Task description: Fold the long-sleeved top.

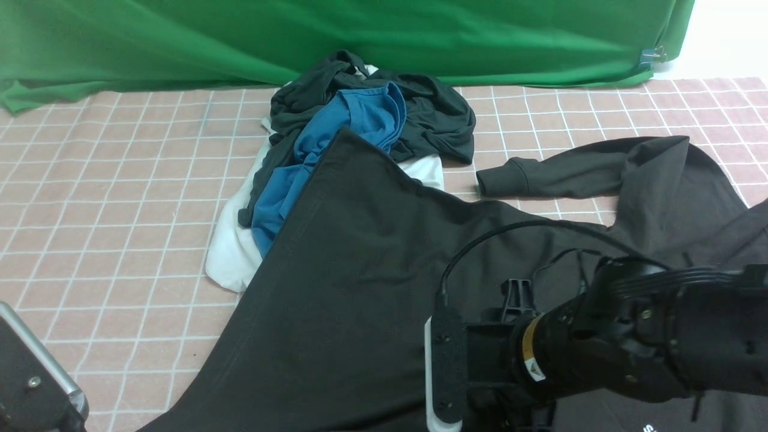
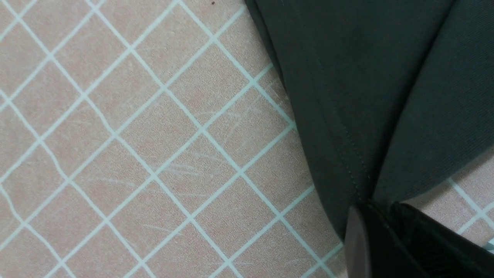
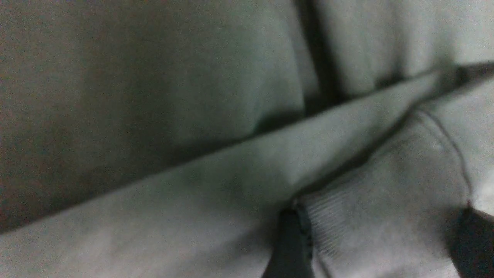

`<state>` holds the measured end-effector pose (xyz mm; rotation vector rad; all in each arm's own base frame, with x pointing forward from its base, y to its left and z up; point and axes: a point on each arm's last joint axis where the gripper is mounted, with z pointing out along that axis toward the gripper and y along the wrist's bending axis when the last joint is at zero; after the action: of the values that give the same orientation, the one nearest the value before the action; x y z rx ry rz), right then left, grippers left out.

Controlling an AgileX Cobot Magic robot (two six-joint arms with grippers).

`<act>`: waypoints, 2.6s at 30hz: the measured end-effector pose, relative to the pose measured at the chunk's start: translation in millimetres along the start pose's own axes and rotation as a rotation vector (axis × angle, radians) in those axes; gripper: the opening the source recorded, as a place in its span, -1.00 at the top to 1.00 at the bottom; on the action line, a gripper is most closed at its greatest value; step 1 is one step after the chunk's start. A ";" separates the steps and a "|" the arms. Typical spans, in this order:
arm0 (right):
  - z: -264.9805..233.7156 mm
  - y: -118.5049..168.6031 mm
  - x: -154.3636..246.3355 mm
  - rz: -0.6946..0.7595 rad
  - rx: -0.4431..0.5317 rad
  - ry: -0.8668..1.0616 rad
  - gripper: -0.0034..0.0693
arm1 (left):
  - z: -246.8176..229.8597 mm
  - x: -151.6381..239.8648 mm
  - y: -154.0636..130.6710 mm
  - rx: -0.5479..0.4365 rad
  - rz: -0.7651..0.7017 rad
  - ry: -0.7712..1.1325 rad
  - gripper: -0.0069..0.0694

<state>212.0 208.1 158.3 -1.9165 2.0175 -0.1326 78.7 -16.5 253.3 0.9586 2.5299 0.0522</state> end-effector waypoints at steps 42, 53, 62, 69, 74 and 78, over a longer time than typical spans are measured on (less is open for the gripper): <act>-10.6 -59.1 -6.5 -0.032 0.287 -0.252 -0.31 | -0.1 1.5 -2.8 0.031 -0.008 0.016 0.73; -94.7 -102.8 -17.0 0.288 0.421 -0.341 -0.33 | 0.0 0.9 -2.3 0.025 -0.007 0.010 0.73; -79.8 -50.6 0.8 0.791 -0.067 -0.175 0.69 | 0.0 0.9 -2.3 0.025 -0.007 0.010 0.73; -40.3 -16.4 -15.0 0.775 -0.311 -0.134 0.82 | 0.0 0.6 -2.0 0.022 -0.007 0.006 0.73; 9.6 -20.8 -12.7 0.799 -0.306 -0.064 0.82 | 0.0 0.3 -1.7 0.018 -0.006 0.003 0.73; 21.8 -36.8 -7.3 0.854 -0.298 -0.053 0.82 | 0.0 0.3 -1.7 0.018 -0.006 0.003 0.73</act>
<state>254.0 216.1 150.6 -1.0094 2.7283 0.4452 77.4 -17.6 252.9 0.9583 2.5403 0.0286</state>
